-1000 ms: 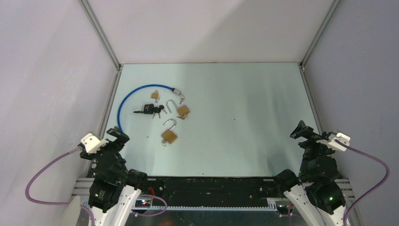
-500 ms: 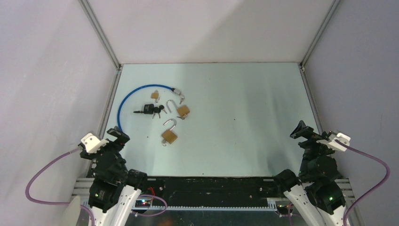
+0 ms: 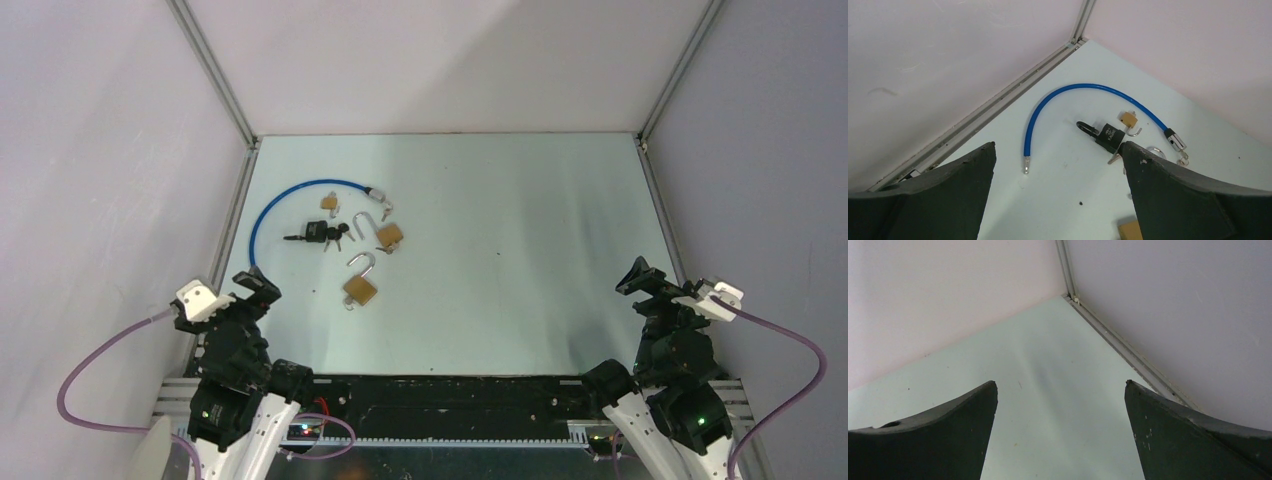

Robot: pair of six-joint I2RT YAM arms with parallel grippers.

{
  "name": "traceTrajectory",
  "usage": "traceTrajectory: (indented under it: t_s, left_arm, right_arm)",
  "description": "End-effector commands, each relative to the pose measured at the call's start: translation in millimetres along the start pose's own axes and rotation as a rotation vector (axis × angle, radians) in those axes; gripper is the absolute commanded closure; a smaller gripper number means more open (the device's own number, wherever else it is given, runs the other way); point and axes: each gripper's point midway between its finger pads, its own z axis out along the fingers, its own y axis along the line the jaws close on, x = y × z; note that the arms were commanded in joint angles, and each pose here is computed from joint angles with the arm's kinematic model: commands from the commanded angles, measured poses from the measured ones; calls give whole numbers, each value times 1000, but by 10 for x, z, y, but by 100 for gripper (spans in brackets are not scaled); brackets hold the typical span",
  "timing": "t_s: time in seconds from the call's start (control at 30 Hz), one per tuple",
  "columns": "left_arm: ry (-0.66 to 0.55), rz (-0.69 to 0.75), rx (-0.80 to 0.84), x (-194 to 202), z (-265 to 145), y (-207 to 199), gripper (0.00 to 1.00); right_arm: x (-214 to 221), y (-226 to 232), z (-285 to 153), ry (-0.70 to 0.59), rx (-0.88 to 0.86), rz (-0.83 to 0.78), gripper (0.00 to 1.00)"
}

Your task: Unlock with the key

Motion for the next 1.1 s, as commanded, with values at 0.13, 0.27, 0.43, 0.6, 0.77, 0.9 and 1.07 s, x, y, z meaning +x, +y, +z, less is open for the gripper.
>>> traceTrajectory:
  t_s: [0.13, 0.27, 0.43, 0.6, 0.77, 0.9, 1.07]
  left_arm:
    - [-150, -155, 79, -330, -226, 98, 0]
    - [-154, -156, 70, -336, -231, 122, 0]
    - [-160, -164, 63, -340, -236, 143, 0]
    - [-165, -171, 62, -354, -243, 152, 0]
    - [-170, -176, 57, -361, -248, 168, 0]
    - [-174, -183, 57, -381, -257, 173, 0]
    - [-177, -188, 53, -393, -264, 187, 0]
  right_arm:
    - [-131, -157, -89, -71, 27, 96, 1]
    - [-116, -141, -75, -63, 28, 85, 1]
    - [-85, -113, -48, -47, 31, 64, 1]
    - [-30, -72, -4, -21, 39, 26, 1]
    - [25, -36, 39, 4, 48, -11, 1]
    - [43, -24, 52, 13, 49, -23, 1]
    - [65, -8, 64, 22, 49, -35, 1]
